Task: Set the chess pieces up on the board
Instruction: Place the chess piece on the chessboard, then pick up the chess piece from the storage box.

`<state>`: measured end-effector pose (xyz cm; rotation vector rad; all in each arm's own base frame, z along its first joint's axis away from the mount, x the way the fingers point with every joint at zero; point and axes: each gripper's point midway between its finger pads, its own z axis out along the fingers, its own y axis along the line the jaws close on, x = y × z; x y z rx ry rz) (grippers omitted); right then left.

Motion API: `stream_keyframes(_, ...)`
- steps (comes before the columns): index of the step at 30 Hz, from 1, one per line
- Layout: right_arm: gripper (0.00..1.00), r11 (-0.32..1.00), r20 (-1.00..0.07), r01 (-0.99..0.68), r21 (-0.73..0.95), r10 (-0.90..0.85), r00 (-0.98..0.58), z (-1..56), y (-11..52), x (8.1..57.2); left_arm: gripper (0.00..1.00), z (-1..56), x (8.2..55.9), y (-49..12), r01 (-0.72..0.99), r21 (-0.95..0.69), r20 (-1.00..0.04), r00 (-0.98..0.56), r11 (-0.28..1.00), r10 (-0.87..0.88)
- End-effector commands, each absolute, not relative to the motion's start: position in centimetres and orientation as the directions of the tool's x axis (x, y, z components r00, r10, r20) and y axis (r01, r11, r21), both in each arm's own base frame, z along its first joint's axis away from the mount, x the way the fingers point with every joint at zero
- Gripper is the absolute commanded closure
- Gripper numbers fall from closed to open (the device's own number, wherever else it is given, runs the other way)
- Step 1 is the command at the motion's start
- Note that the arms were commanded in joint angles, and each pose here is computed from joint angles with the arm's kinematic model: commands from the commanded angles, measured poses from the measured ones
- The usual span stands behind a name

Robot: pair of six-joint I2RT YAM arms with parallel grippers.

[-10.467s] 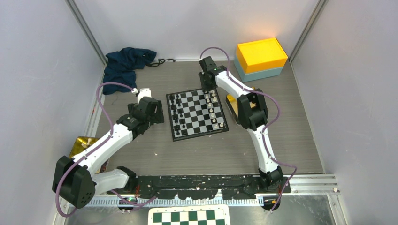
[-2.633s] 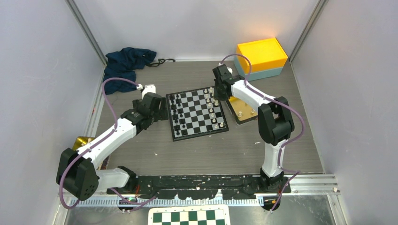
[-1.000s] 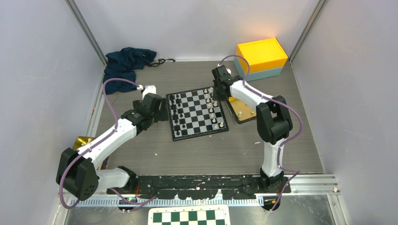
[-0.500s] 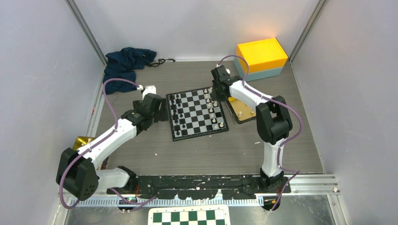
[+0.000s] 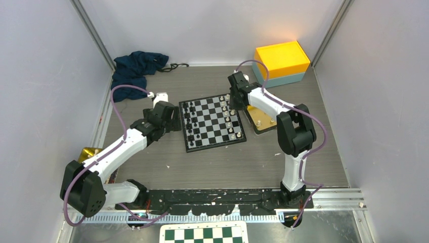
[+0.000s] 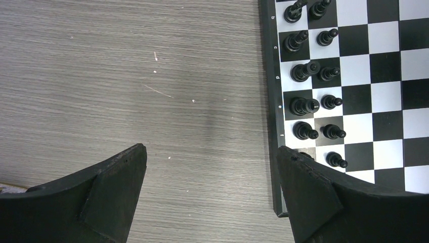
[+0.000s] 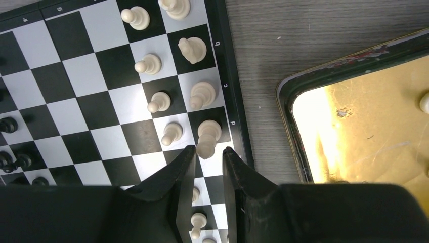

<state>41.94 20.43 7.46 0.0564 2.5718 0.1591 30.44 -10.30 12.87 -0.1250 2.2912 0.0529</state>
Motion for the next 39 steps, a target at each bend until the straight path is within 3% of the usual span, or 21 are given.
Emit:
stream_keyframes(1,0.68,0.989,-0.629,-0.01,0.151,0.088,-0.772,13.1,20.4,42.5,0.0,14.3,30.9,-10.7,-0.11,-0.045,-0.783,-0.613,0.993,-0.103)
stream_keyframes(12,0.67,0.989,-0.704,0.019,0.146,0.117,-0.7,17.9,18.7,41.8,0.0,14.1,31.0,-10.8,-0.107,-0.045,-0.778,-0.619,0.993,-0.103)
stream_keyframes(20,0.67,0.979,-0.749,0.181,0.096,0.191,-0.634,18.9,13.1,41.4,0.0,14.3,31.1,-10.9,-0.106,-0.045,-0.781,-0.616,0.993,-0.101)
stream_keyframes(29,0.67,0.948,-0.713,0.309,0.075,0.267,-0.648,16.2,8.2,39.5,0.0,14.2,31.2,-10.9,-0.107,-0.043,-0.78,-0.618,0.993,-0.1)
stream_keyframes(39,0.67,0.945,-0.642,0.318,0.079,0.292,-0.709,13.3,8.2,37.2,0.0,14.2,31.3,-11.0,-0.103,-0.039,-0.778,-0.621,0.994,-0.095)
